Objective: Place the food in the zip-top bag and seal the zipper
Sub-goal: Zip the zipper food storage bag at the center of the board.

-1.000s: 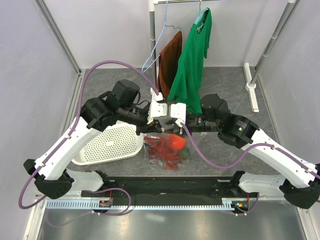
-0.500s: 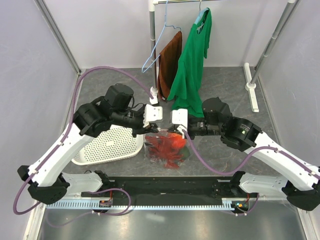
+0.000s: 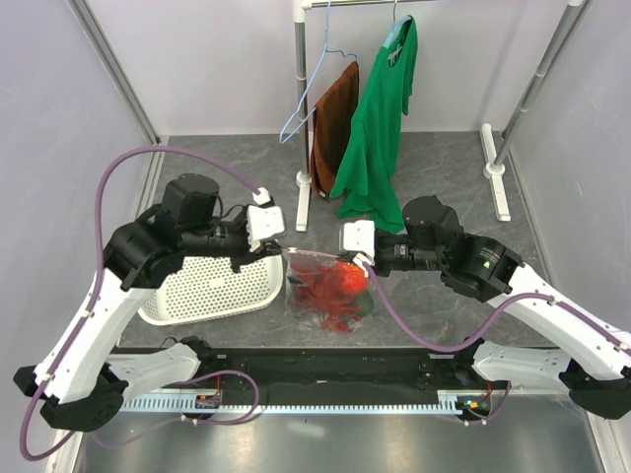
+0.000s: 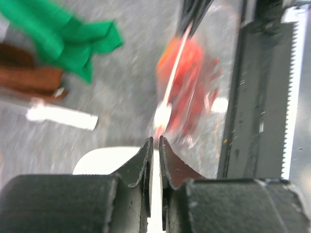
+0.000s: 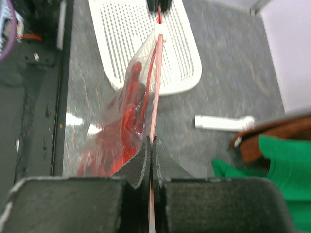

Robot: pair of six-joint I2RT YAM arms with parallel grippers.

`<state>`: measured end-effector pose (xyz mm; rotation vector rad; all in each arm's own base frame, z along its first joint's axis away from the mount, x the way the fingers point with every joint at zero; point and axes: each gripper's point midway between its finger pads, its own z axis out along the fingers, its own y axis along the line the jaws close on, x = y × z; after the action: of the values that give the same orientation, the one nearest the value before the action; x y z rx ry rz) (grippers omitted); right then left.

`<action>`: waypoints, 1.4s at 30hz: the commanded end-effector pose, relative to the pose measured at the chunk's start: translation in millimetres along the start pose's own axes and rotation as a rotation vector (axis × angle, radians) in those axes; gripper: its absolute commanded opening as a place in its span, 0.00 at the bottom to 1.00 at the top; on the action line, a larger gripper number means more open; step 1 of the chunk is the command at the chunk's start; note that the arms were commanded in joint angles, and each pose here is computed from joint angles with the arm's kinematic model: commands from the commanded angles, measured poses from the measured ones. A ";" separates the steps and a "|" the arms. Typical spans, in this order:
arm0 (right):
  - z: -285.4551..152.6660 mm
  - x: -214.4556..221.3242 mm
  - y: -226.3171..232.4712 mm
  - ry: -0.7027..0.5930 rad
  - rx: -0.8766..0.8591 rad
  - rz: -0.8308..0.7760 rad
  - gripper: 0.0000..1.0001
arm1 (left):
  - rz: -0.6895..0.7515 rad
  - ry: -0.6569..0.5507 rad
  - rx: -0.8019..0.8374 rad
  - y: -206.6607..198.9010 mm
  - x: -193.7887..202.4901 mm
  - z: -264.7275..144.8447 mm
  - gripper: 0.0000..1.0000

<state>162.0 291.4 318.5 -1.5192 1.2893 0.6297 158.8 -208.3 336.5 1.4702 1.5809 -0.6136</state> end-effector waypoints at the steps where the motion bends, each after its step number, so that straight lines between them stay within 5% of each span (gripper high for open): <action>1: -12.5 17.5 -0.3 0.077 0.030 0.006 0.00 | 0.004 0.042 -0.105 5.1 15.7 -26.1 0.02; 7: -13.1 14.3 0.0 0.067 0.027 0.002 0.00 | -0.007 0.048 -0.114 0.1 25.5 -28.5 0.02; 16: -10.0 -0.8 -5.9 0.021 0.034 0.007 0.00 | -0.043 -0.049 -0.082 2.6 2.5 -18.1 0.23; 23: -10.7 -23.1 -13.6 -0.039 0.046 0.024 0.00 | -0.012 -0.137 -0.042 9.4 -26.0 -9.9 0.50; 39: -5.6 -33.5 -11.3 -0.074 0.013 0.039 0.00 | 0.117 -0.103 0.183 -9.7 -33.1 44.0 0.56; 42: -8.8 -37.4 -8.5 -0.090 0.004 0.042 0.00 | 0.110 -0.075 0.205 -10.8 -26.2 55.1 0.48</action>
<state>163.6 290.8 313.7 -1.5088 1.3835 0.6558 156.4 -257.6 325.5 1.6109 1.4734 -0.7832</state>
